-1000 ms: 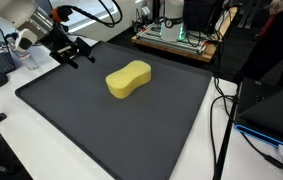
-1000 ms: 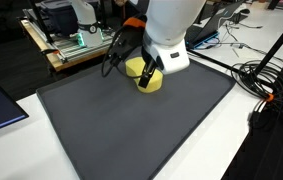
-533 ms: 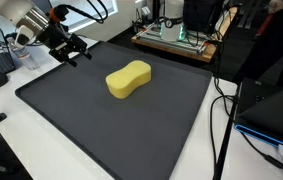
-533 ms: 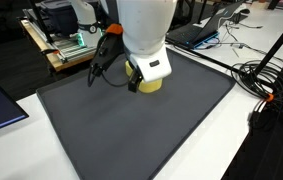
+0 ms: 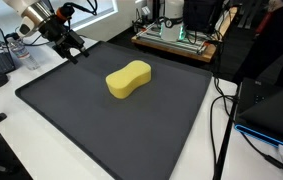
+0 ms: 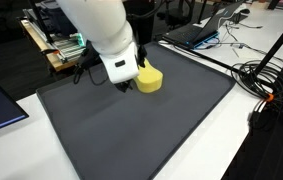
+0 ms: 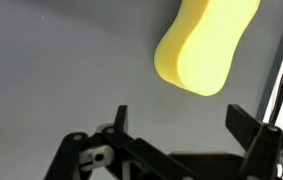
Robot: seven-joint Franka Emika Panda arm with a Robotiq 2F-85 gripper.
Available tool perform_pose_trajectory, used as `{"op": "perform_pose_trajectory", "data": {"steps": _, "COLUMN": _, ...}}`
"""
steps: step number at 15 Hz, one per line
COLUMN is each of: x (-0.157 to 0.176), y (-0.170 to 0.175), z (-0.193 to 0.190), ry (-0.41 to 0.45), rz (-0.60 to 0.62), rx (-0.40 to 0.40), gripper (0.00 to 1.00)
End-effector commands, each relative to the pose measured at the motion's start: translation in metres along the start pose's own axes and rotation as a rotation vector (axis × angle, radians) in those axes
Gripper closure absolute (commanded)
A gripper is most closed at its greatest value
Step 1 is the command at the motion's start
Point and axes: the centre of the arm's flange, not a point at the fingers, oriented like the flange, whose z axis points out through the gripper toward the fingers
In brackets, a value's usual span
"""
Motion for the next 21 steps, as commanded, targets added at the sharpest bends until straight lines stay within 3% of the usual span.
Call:
{"op": "perform_pose_trajectory", "data": {"steps": 1, "x": -0.064, "y": -0.019, "z": 0.015, "ry": 0.094, "rz": 0.094, "rx": 0.017, "gripper": 0.00}}
{"op": "perform_pose_trajectory", "data": {"steps": 5, "x": -0.103, "y": -0.021, "z": 0.022, "ry": 0.154, "rz": 0.188, "rx": 0.013, "gripper": 0.00}}
{"op": "perform_pose_trajectory", "data": {"steps": 10, "x": -0.137, "y": -0.052, "z": 0.028, "ry": 0.198, "rz": 0.339, "rx": -0.021, "gripper": 0.00}}
{"op": "perform_pose_trajectory", "data": {"steps": 17, "x": -0.152, "y": -0.152, "z": 0.045, "ry": 0.173, "rz": 0.572, "rx": -0.137, "gripper": 0.00}}
{"op": "perform_pose_trajectory", "data": {"steps": 21, "x": -0.153, "y": -0.215, "z": 0.051, "ry": 0.163, "rz": 0.585, "rx": -0.294, "gripper": 0.00}}
